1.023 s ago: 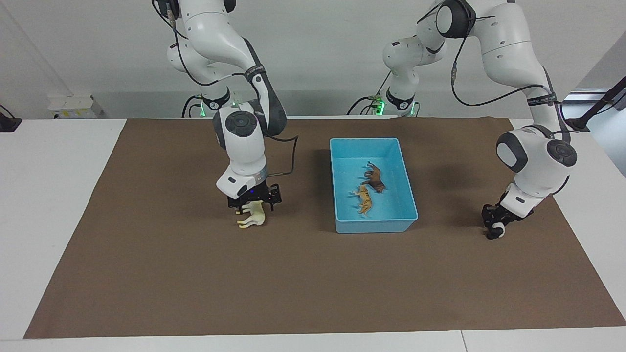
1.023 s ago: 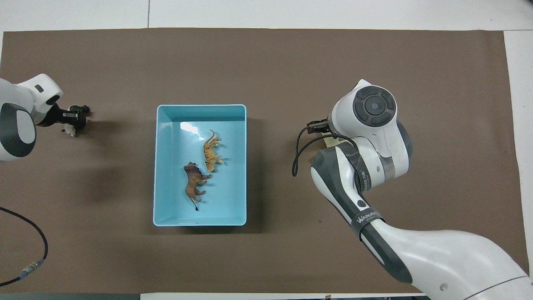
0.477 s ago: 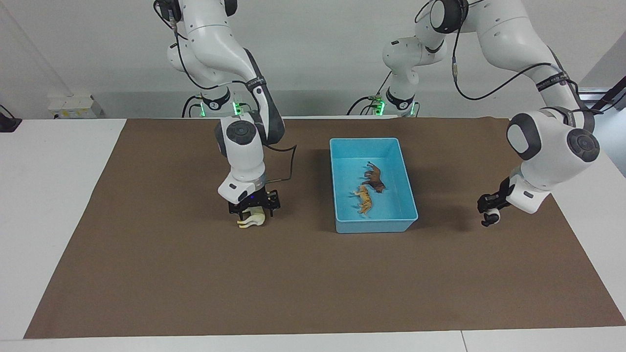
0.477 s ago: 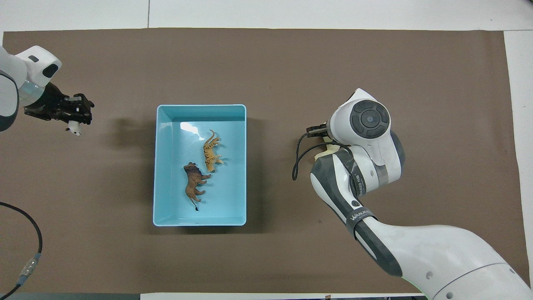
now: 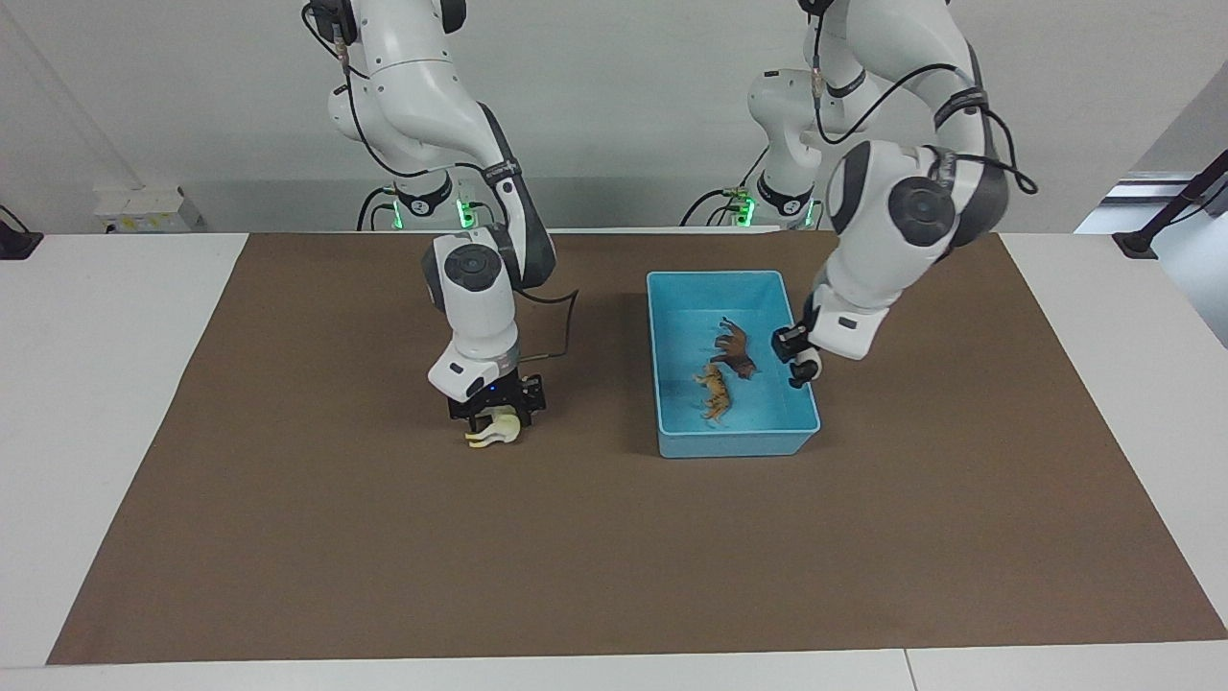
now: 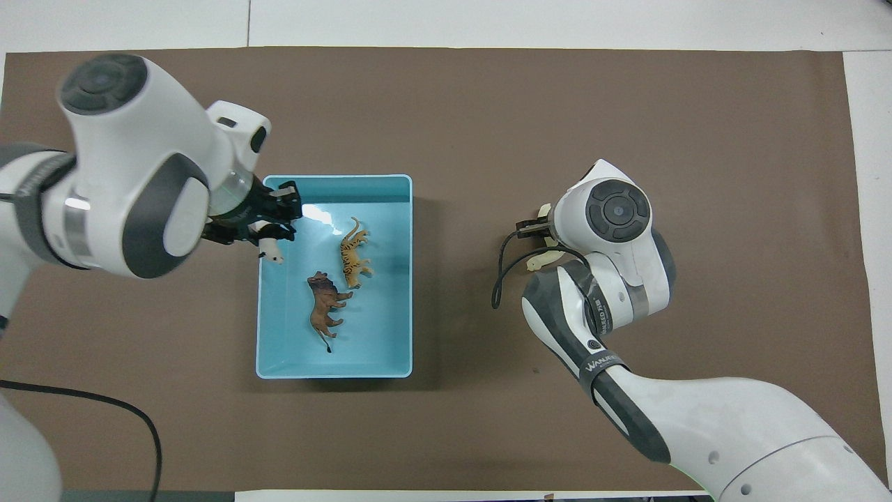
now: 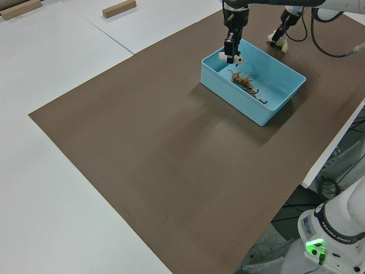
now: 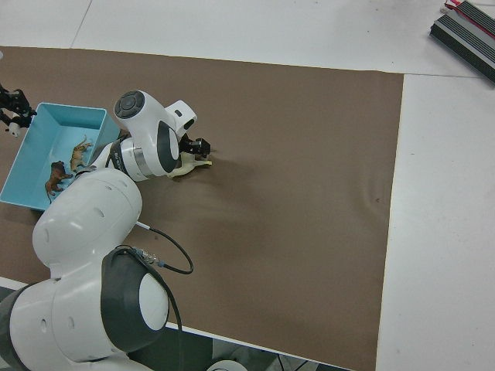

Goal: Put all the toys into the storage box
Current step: 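Carry the cow over the box and release it with the left gripper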

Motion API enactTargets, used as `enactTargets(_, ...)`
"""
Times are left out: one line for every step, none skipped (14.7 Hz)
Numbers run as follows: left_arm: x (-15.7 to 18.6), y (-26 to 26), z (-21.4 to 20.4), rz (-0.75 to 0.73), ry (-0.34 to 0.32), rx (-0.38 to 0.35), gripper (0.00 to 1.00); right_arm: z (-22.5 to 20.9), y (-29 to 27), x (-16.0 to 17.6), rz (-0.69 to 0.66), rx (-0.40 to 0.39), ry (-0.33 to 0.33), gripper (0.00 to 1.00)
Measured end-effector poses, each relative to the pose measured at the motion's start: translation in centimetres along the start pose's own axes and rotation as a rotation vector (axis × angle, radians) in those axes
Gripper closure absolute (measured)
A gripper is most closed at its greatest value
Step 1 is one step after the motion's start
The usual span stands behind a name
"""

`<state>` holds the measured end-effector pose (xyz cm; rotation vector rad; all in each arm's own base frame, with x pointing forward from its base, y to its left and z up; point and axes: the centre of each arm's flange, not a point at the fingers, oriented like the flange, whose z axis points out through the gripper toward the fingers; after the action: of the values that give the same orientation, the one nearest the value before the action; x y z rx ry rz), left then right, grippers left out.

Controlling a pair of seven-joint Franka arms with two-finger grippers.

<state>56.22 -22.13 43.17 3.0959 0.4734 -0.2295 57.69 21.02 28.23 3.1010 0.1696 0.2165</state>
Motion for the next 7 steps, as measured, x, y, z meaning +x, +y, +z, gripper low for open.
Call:
enactTargets(-1.5, 1.3, 2.0, -0.004, 0.021, -0.010, 0.47, 0.2, 0.0, -0.1, 0.000, 0.001, 0.006, 0.09)
enactTargets(-2.8, 1.8, 4.0, -0.007, 0.033, -0.014, 0.47, 0.2, 0.0, -0.2, 0.000, 0.003, 0.010, 0.19)
enactTargets(-3.9, 1.9, 5.5, -0.007, 0.036, -0.012, 0.47, 0.0, -0.1, -0.1, -0.002, 0.006, 0.016, 0.30)
enactTargets(-4.8, 1.8, 6.4, -0.005, 0.034, -0.007, 0.47, -0.2, -0.2, -0.1, -0.003, 0.008, 0.019, 0.41)
enactTargets(-5.3, 1.5, 6.6, -0.004, 0.033, -0.005, 0.45, -0.4, -0.3, -0.1, -0.004, 0.010, 0.021, 0.51)
enactTargets(-5.4, 1.3, 6.2, -0.006, 0.038, -0.009, 0.45, -0.4, -0.2, -0.1, -0.002, 0.009, 0.019, 0.54)
enactTargets(-5.4, 1.1, 5.7, -0.009, 0.044, -0.015, 0.36, -0.5, -0.2, 0.0, -0.002, 0.006, 0.009, 0.54)
